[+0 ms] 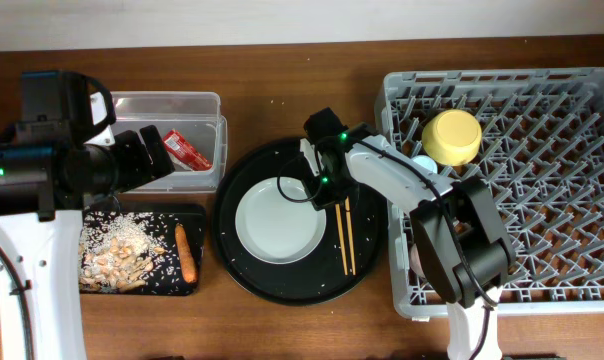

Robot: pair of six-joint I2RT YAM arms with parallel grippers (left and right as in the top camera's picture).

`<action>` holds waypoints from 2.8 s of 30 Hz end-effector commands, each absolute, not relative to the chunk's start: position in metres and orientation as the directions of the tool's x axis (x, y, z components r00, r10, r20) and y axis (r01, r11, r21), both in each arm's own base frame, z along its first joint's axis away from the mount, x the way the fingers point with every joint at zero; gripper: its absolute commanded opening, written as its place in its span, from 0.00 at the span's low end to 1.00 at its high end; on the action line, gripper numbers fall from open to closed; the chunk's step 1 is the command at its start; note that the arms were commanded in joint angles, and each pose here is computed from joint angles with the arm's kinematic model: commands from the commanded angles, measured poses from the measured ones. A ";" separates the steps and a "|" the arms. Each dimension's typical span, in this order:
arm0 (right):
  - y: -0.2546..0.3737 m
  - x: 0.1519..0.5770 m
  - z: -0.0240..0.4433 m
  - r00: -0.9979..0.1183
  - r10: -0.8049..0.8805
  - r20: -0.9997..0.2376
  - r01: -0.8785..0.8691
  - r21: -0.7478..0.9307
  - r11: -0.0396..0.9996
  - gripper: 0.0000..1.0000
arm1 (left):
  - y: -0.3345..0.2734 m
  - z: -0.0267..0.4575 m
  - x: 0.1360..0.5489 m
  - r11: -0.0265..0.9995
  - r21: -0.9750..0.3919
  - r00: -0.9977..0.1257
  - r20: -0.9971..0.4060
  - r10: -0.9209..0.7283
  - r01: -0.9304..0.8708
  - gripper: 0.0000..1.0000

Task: Sort waste into correct bins and load items into the dishwasher rack
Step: 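Reach the right gripper to the white plate rim and grasp it, then carry the white plate to the rack and stand it upright with right gripper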

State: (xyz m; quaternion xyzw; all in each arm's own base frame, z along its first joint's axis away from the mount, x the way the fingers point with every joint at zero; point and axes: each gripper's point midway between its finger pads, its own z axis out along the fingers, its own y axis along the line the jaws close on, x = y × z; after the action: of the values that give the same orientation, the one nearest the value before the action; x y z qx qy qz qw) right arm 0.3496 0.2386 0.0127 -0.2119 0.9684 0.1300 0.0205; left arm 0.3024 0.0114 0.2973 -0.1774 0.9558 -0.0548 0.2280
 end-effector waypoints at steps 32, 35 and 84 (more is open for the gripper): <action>-0.095 0.374 0.378 -0.726 -0.031 -0.687 0.537 -0.595 0.597 0.04 | 0.013 0.306 0.301 0.927 -0.194 -0.816 -0.440 -0.376 -0.322 0.99; -0.135 0.359 0.376 -0.742 0.019 -0.670 0.613 -0.666 0.425 0.04 | 0.013 0.306 0.301 0.927 -0.194 -0.816 -0.440 -0.376 -0.322 0.99; -0.161 0.365 0.209 -0.981 -0.139 -0.137 -0.002 -0.707 0.708 0.43 | 0.013 0.306 0.301 0.927 -0.195 -0.815 -0.440 -0.376 -0.322 0.99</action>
State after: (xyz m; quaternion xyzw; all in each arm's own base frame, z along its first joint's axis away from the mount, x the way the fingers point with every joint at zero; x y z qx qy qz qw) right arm 0.3640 -0.1619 0.2117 -0.0404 0.9197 -0.3795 0.0921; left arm 0.3024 0.0114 0.2973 -0.1774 0.9557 -0.0548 0.2282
